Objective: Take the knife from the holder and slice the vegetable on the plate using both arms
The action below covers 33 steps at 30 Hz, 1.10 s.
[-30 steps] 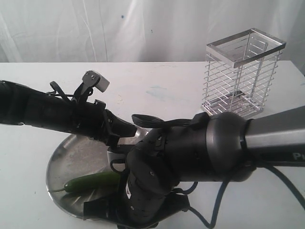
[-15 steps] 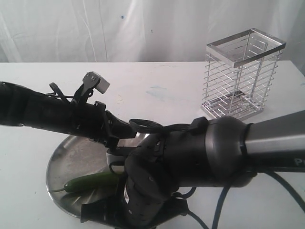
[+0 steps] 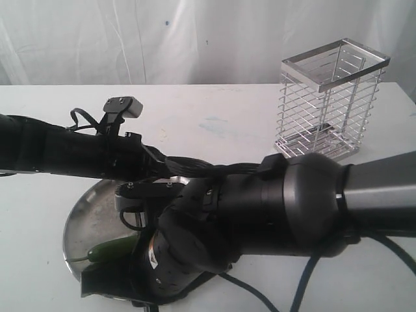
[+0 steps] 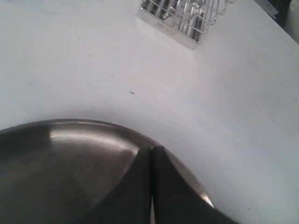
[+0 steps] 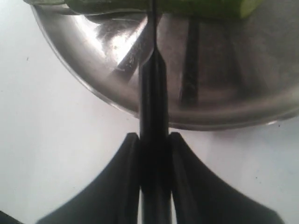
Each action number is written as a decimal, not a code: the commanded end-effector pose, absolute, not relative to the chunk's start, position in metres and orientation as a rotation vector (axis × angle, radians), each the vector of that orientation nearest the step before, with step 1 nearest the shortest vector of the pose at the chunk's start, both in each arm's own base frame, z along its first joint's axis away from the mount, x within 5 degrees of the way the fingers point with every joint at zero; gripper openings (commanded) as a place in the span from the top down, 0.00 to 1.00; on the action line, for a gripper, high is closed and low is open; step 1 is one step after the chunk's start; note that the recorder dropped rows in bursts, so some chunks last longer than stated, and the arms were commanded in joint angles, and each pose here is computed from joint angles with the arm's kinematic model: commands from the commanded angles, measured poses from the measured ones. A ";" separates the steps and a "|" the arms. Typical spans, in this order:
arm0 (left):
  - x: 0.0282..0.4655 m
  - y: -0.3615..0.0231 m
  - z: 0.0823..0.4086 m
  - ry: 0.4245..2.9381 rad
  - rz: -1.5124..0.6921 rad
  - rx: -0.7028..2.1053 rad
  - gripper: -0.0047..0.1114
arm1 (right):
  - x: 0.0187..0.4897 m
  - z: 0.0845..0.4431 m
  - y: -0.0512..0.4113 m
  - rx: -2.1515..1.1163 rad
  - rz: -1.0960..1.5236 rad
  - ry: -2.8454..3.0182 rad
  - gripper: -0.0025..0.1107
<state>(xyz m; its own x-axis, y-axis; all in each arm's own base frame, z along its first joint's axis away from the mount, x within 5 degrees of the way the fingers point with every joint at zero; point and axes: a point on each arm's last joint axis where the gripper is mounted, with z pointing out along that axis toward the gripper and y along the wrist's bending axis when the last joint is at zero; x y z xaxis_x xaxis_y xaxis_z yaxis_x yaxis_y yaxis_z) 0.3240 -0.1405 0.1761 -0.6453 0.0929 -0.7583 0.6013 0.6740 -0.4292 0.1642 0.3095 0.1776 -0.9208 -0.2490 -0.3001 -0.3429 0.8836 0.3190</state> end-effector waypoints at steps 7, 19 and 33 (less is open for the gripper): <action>0.326 -0.139 0.176 2.182 -0.865 0.471 0.96 | 0.160 0.176 0.299 -0.432 0.392 2.890 0.98; 0.326 -0.140 0.177 2.239 -0.960 0.304 0.96 | 0.162 0.175 0.293 -0.348 0.289 2.911 0.98; 0.321 -0.145 0.179 2.214 -1.033 0.406 0.96 | 0.156 0.175 0.296 -0.373 0.355 2.964 0.98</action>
